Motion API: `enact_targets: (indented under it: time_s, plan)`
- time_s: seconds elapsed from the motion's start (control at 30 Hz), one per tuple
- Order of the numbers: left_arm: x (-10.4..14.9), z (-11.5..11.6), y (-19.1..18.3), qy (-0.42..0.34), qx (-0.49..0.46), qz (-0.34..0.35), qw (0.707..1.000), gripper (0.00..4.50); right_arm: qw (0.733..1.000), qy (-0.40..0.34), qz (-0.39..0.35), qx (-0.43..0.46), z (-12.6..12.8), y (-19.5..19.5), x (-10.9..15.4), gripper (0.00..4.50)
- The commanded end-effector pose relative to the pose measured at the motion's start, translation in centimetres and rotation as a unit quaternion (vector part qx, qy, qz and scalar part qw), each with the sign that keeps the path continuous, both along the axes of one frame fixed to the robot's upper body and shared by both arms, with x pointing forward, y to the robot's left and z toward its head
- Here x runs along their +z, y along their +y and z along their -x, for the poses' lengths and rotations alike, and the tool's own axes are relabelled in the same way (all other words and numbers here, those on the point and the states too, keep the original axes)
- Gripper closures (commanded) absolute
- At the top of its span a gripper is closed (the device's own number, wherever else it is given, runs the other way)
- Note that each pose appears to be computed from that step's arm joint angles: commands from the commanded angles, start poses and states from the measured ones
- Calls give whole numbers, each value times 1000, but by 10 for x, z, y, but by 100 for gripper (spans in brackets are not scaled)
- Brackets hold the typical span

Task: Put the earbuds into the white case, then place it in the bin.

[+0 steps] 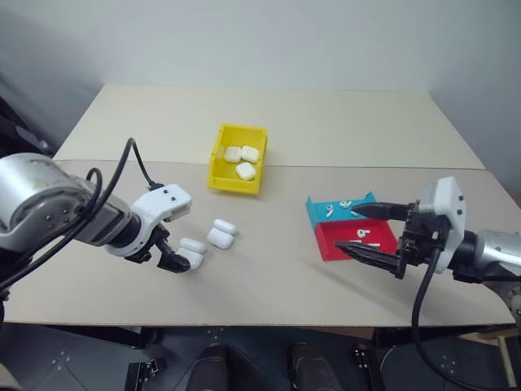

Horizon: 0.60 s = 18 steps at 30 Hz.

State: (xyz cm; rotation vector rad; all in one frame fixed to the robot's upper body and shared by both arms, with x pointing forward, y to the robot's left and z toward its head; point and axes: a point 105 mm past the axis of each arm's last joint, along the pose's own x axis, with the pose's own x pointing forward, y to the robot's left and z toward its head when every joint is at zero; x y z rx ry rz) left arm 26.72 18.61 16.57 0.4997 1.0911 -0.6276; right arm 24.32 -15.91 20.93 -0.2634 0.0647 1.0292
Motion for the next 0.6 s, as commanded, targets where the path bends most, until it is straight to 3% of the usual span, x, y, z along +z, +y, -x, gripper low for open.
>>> enact_targets:
  time_s: [0.03,0.3,0.6]
  plan:
    - [-2,-5,-1,23,38,4,999,0,1000,-21,-5,10,5,6,8,3]
    - [-13,-15,-15,50,104,15,993,0,1000,-18,-9,9,6,8,6,3]
    - [-24,-31,-28,22,132,18,991,0,1000,-15,-13,3,9,8,5,3]
